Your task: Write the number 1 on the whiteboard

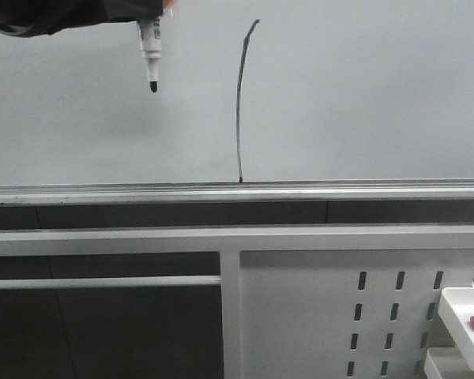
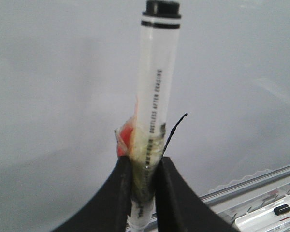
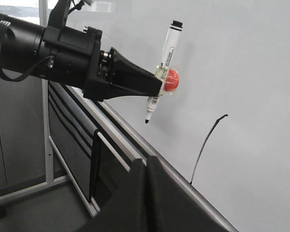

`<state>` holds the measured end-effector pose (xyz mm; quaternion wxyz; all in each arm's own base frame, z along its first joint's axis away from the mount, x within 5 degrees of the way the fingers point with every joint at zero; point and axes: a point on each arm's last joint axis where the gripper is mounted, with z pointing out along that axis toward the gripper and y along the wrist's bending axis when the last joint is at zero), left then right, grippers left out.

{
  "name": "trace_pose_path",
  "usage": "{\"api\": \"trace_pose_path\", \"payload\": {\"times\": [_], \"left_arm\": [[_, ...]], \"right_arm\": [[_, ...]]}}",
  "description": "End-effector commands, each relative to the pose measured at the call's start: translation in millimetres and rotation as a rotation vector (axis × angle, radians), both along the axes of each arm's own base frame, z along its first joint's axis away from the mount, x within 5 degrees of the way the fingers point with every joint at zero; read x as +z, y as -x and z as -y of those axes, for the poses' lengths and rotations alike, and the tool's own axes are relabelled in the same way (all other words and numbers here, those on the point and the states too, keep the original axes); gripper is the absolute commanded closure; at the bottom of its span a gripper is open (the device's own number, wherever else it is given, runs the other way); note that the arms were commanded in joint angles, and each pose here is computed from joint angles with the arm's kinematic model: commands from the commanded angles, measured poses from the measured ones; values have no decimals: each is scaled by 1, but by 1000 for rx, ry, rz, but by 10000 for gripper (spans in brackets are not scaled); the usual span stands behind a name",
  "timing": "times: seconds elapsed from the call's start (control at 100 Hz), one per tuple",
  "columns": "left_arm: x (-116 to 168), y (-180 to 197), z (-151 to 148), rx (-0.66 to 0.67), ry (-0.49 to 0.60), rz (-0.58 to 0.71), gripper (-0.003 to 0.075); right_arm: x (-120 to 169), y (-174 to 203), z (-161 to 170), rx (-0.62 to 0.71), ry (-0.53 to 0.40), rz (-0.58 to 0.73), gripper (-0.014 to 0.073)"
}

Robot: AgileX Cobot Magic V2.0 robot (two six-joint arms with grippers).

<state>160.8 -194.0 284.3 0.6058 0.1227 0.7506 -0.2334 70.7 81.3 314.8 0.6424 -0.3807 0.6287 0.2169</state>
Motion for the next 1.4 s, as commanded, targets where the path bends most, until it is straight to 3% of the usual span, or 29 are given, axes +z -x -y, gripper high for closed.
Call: {"api": "trace_pose_path", "payload": {"times": [0.0, 0.47, 1.01, 1.39], "left_arm": [[15, -2, -2, 49, 72, 31, 740], [5, -24, -10, 160, 45, 9, 740], [14, -30, -10, 156, 56, 20, 740], [1, -45, -23, 140, 51, -137, 740]], "right_arm": [[12, -2, 3, -39, -44, 52, 652], [12, -2, 3, -37, -42, 50, 652], [10, -1, 2, -23, -27, 36, 652], [10, -1, 1, -19, -23, 32, 652]]}}
